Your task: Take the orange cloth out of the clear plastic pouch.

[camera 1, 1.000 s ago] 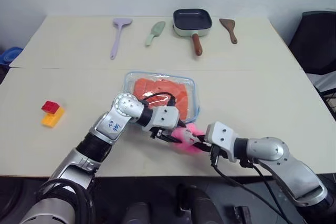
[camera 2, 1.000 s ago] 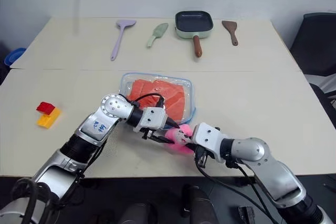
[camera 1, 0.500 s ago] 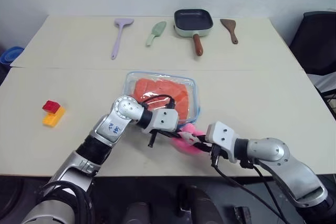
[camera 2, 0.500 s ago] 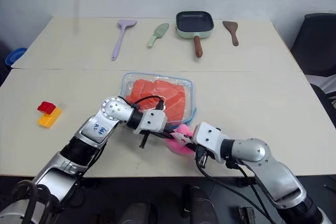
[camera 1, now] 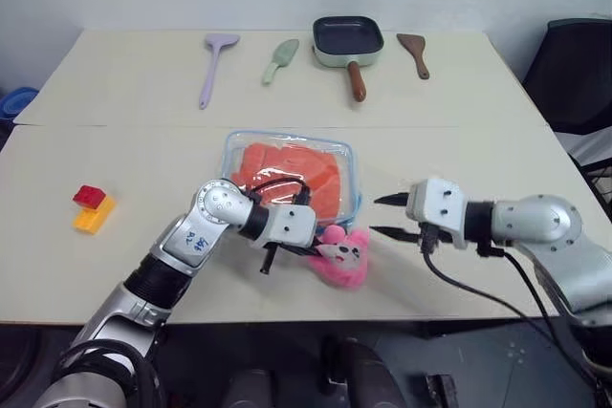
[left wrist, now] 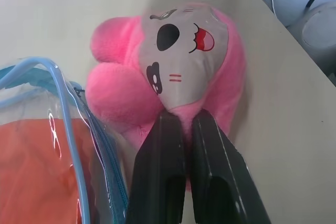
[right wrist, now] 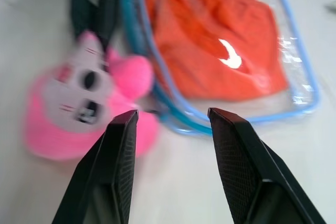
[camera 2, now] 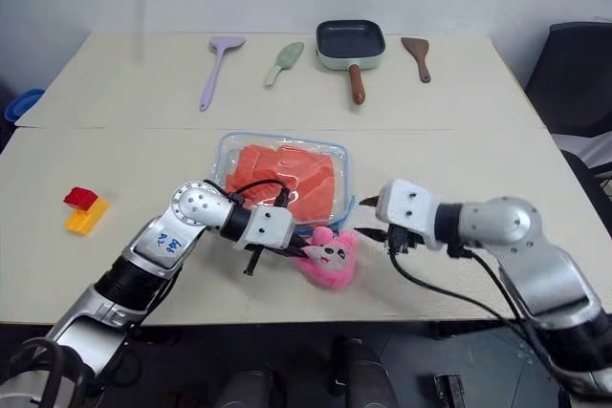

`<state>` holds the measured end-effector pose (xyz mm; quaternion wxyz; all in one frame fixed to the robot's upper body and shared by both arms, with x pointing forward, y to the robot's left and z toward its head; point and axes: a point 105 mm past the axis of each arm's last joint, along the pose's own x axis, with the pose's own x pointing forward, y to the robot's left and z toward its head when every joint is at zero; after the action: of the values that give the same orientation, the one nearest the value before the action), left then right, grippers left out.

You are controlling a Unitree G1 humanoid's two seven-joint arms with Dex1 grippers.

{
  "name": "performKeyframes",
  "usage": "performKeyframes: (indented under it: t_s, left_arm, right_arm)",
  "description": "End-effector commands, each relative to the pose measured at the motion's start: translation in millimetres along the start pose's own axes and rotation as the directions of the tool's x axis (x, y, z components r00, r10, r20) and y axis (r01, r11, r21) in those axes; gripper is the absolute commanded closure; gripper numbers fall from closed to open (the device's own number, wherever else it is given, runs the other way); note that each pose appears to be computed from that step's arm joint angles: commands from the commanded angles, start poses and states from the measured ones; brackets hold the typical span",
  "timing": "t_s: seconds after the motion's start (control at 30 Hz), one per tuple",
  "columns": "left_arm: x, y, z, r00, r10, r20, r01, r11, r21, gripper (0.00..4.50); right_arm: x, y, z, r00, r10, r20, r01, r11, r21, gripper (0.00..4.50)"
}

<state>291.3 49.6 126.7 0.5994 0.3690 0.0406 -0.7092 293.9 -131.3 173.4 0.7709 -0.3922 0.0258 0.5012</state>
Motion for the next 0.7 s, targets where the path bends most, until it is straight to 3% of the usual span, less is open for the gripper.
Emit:
performKeyframes:
  t_s: [0.03,0.2,0.43,0.53,0.7]
  left_arm:
    - [-3,-2,0,1.000,0.002,-0.016,-0.002,1.000,0.012,4.50]
    - [-3,-2,0,1.000,0.010,-0.020,-0.010,1.000,0.012,4.50]
    - [-3,-4,2,1.000,0.012,-0.025,-0.012,1.000,0.008,4.50]
    - [-2,-4,2,1.000,0.017,-0.027,-0.017,1.000,0.008,4.50]
    - [-4,-2,0,0.999,0.029,-0.031,-0.029,1.000,0.005,4.50]
  right_arm:
    - [19,-5,-4,1.000,0.028,0.005,-0.027,0.992,-0.127,2.30]
    - [39,-4,-11,0.998,0.070,0.005,-0.067,0.976,-0.208,2.30]
    - [48,-13,-9,0.996,0.076,0.046,-0.065,0.976,-0.206,2.30]
    - [49,-12,-9,0.994,0.102,0.044,-0.089,0.969,-0.229,2.86]
    - [48,-14,-11,0.992,0.118,0.036,-0.105,0.961,-0.255,4.47]
